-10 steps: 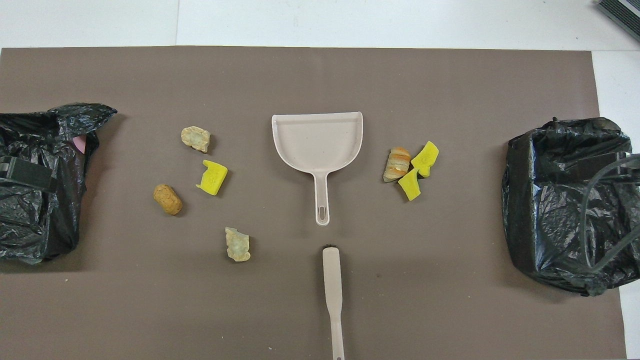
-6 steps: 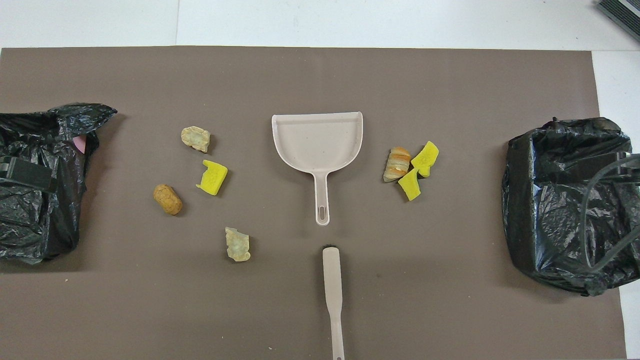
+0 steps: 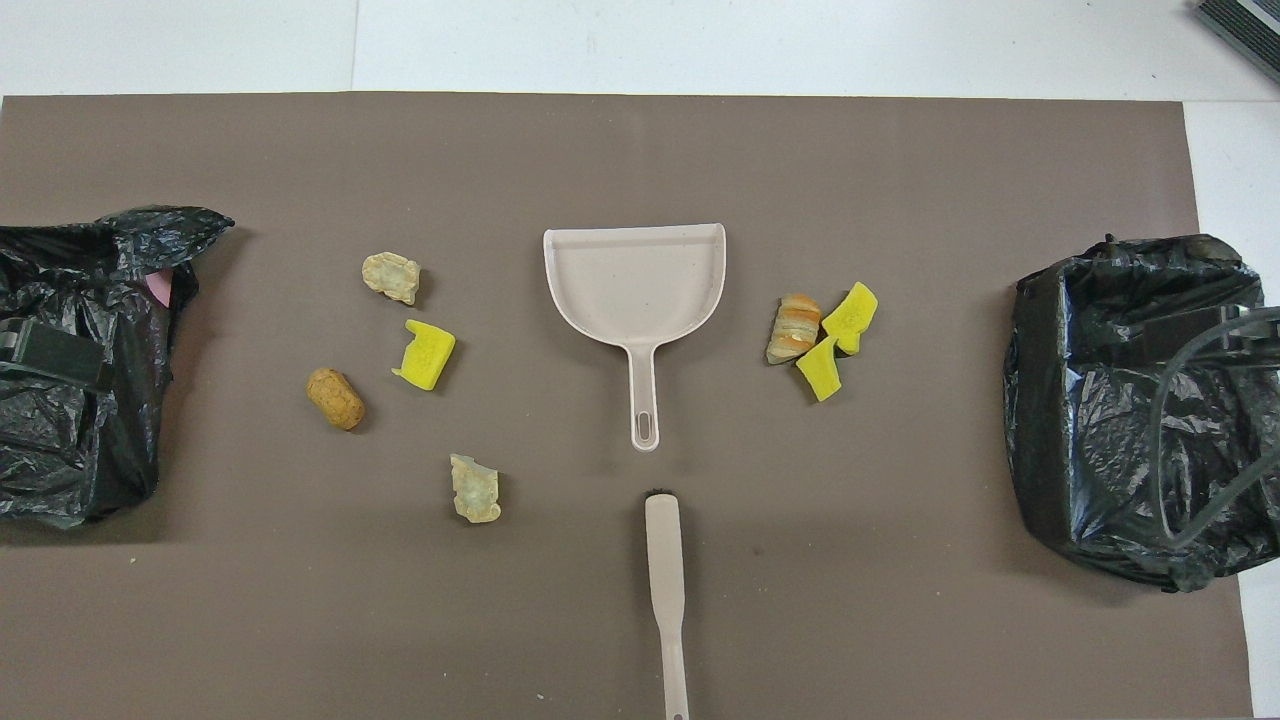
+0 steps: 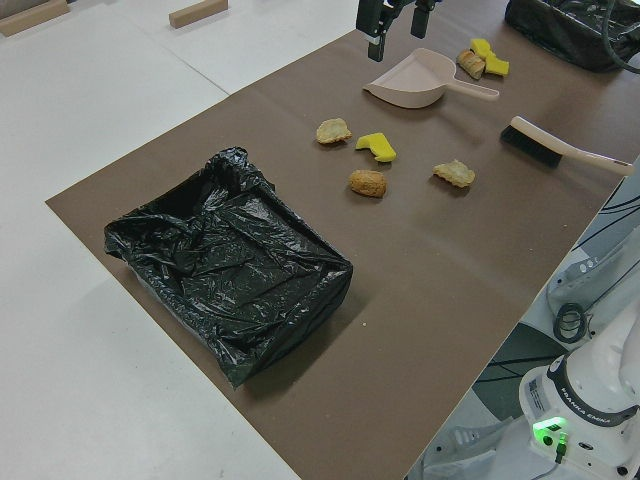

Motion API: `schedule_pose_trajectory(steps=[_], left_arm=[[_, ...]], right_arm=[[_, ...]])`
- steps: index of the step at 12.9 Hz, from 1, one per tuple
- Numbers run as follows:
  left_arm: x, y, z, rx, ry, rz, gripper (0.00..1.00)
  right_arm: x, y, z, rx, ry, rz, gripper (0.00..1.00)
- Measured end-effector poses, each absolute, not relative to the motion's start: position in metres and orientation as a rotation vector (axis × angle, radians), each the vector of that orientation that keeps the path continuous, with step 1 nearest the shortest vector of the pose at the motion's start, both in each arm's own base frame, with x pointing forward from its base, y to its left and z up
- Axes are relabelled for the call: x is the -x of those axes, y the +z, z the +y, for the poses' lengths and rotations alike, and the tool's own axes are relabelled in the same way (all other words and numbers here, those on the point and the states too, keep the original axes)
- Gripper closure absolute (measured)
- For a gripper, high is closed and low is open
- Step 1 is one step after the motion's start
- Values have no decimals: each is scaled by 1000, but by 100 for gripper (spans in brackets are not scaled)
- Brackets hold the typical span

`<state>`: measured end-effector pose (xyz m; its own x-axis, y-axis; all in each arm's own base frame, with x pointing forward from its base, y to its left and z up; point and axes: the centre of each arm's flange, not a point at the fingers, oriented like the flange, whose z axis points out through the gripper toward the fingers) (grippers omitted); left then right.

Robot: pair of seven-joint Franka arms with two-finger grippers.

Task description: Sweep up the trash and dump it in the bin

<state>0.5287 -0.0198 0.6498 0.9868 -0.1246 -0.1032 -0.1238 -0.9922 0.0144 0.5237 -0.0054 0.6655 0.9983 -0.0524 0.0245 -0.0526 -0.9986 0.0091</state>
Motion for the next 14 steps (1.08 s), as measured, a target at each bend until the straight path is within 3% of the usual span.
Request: schedule_pose_trajectory(steps=[9,14], left_arm=[[-520,616,-51,-2932,-205,-229,0],[-507,565,-151,-2905,-199,-398,0]], right_arm=[[-526,668,-9,-3130,76,-92,0],[-528,669,-10,-3130,96,-96,0]])
